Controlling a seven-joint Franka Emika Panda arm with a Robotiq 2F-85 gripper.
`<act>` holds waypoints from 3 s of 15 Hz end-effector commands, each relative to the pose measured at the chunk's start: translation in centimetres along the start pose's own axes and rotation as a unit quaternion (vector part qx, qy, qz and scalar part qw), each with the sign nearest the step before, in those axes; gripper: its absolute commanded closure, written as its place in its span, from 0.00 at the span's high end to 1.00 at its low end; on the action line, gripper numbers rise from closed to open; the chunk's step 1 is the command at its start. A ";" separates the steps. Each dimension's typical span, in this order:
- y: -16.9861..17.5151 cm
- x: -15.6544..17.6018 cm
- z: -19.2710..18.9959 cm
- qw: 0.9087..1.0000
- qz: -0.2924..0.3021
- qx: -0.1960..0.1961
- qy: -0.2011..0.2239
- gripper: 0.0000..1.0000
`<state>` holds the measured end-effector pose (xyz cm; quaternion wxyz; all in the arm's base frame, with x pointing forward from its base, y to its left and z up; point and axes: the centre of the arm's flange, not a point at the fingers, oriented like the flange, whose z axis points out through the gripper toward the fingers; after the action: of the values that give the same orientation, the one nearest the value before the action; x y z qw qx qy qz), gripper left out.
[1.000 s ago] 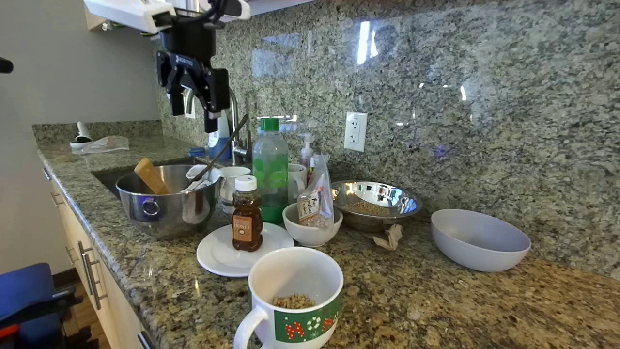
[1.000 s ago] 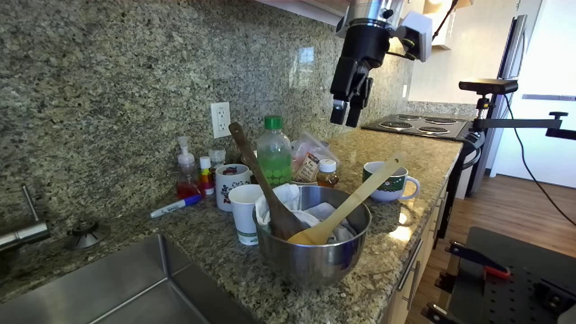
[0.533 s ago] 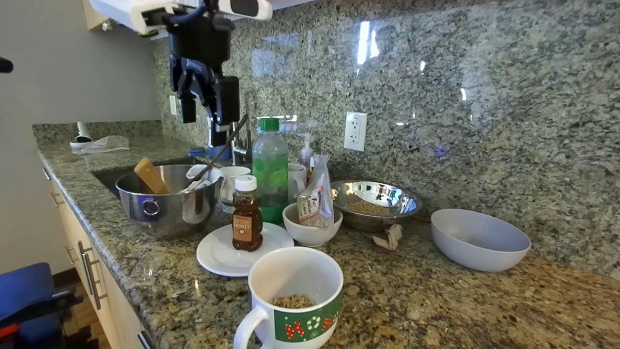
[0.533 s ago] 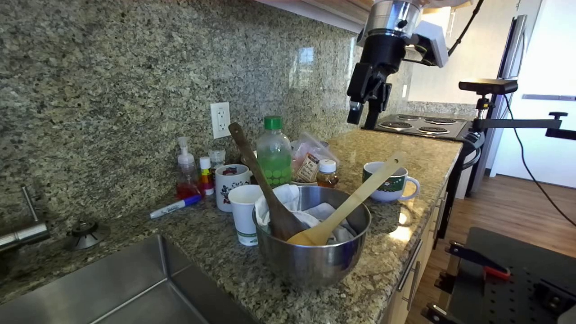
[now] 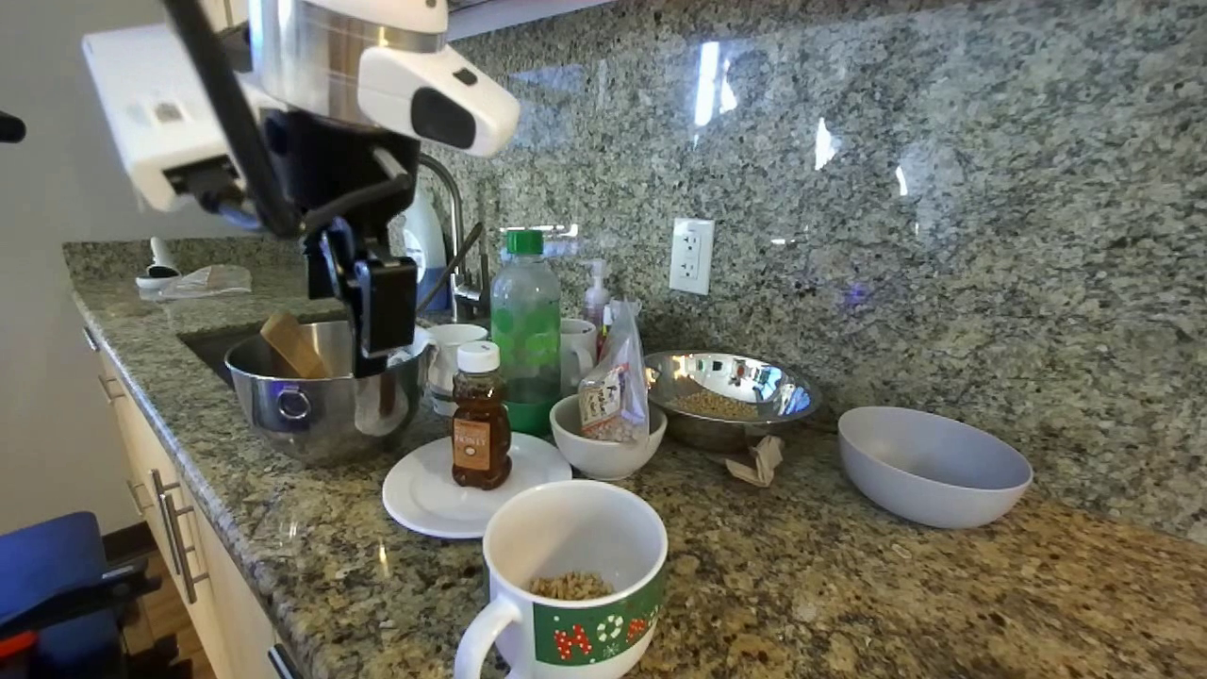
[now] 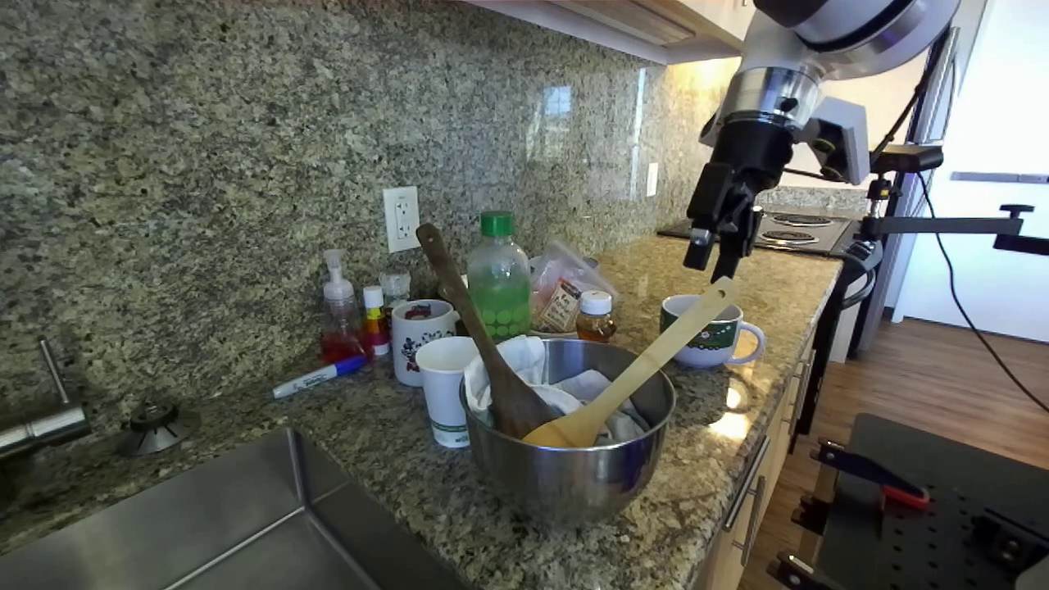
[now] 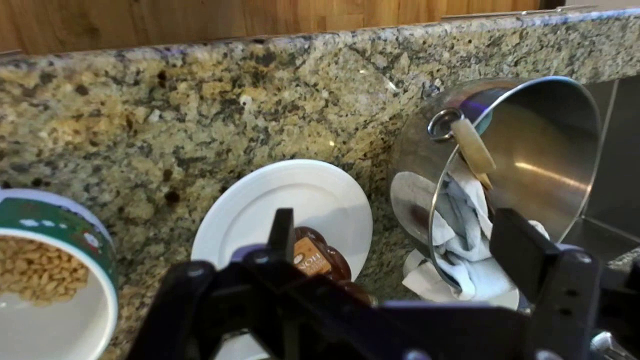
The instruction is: Pick up the wooden spoon from the silver dish, stir in the silver bowl containing contents, and put the spoon back in the silver dish.
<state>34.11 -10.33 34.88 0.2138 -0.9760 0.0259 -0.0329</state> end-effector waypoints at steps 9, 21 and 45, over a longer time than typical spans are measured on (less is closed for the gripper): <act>1.1 -1.0 3.2 0.988 -0.092 0.116 0.049 1.00; 0.9 -2.4 6.6 0.978 -0.124 0.161 0.046 1.00; -1.6 -4.9 4.7 0.976 -0.166 0.138 -0.002 0.72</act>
<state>32.96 -8.42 30.38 0.3442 -0.9253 -0.1442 -0.0676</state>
